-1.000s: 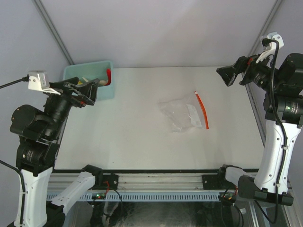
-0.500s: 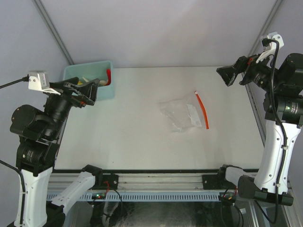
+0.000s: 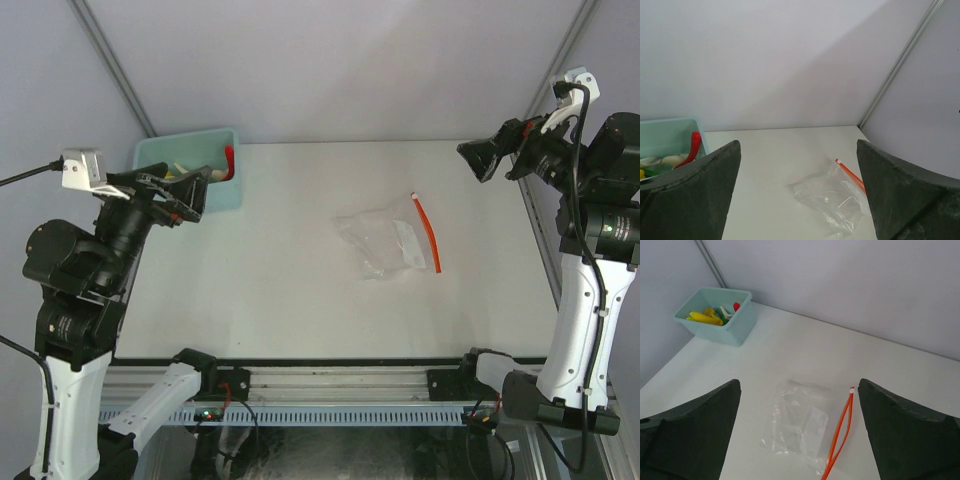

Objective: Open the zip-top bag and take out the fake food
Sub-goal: Reset both arms

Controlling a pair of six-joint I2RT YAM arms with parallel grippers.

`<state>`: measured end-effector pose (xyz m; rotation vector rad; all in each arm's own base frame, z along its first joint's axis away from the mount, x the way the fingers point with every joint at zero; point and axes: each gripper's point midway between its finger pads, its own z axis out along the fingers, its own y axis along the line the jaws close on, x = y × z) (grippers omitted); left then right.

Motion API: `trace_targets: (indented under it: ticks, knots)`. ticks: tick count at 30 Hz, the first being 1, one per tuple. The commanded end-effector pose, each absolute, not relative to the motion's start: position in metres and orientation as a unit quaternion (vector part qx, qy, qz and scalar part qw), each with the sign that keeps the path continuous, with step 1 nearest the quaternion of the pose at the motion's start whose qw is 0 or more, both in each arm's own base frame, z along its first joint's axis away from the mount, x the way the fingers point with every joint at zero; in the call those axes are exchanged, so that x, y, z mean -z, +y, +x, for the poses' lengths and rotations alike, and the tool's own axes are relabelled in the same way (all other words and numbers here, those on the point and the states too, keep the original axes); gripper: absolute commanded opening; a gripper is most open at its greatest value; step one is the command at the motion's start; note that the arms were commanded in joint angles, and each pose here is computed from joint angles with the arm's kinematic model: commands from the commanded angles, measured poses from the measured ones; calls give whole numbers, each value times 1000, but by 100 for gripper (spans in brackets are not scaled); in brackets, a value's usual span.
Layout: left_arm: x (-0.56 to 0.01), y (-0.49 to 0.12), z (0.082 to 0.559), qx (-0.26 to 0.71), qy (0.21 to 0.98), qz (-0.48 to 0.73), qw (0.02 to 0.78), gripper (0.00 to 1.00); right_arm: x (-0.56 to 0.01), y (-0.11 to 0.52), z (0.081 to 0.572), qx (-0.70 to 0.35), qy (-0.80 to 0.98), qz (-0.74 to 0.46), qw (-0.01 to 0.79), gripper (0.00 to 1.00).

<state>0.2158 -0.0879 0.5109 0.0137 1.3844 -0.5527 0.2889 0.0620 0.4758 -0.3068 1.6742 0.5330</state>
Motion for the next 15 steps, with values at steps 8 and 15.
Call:
trace_targets:
  ticks: [8,15]
  knots:
    - [-517,-93,218,253,621,25,741,100,-487,60,287,-223,716,-140,646,100]
    - [-516,-95,219,254,622,29,740,100,-485,58,288,-217,718,-137,647,100]
